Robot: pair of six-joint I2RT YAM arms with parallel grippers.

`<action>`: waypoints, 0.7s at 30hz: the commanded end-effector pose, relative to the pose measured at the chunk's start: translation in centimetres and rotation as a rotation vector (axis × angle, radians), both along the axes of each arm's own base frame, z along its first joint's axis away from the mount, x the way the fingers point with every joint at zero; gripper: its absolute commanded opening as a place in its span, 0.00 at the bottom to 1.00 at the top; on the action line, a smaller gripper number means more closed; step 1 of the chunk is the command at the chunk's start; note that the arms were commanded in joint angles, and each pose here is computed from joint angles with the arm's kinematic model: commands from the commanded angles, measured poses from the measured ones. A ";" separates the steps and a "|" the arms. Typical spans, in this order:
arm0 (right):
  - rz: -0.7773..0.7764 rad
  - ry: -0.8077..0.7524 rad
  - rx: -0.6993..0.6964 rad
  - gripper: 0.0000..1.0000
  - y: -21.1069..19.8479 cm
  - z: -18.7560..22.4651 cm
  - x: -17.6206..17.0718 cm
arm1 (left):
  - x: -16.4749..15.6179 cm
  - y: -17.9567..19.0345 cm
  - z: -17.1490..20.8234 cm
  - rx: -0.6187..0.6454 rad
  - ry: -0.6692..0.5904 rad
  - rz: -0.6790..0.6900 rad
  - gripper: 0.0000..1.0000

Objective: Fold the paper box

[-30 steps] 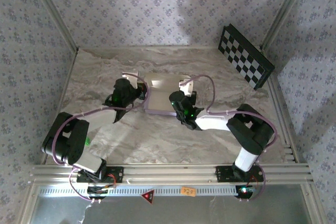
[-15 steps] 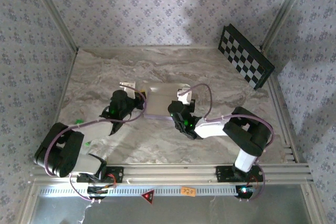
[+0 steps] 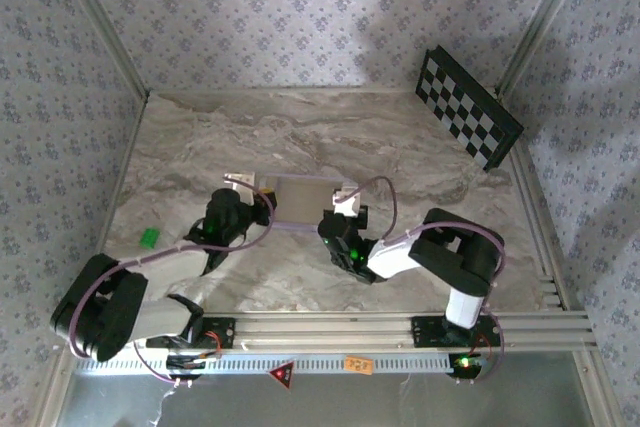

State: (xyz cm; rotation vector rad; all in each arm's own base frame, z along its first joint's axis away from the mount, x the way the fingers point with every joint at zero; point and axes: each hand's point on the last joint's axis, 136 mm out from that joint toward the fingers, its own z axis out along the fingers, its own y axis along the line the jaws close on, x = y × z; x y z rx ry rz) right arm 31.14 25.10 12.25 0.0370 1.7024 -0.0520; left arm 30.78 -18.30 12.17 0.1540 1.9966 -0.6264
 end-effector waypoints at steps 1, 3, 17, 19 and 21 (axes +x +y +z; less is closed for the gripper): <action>0.030 -0.049 -0.045 0.00 0.8 0.2 -0.7 | -1.2 0.6 0.7 0.012 0.020 0.005 0.33; 0.044 -0.070 -0.061 0.00 1.4 0.4 -0.9 | -2.0 1.5 1.0 0.032 0.036 0.026 0.44; 0.063 -0.064 -0.085 0.12 1.6 -1.2 -1.6 | -5.2 5.3 9.3 0.079 -0.030 0.088 0.59; 0.065 -0.067 -0.088 0.23 1.6 -1.2 -1.8 | -4.7 4.6 10.8 0.097 -0.032 0.058 0.59; 0.071 -0.074 -0.089 0.33 1.6 -0.8 -2.0 | -3.9 3.7 12.1 0.122 -0.018 0.020 0.59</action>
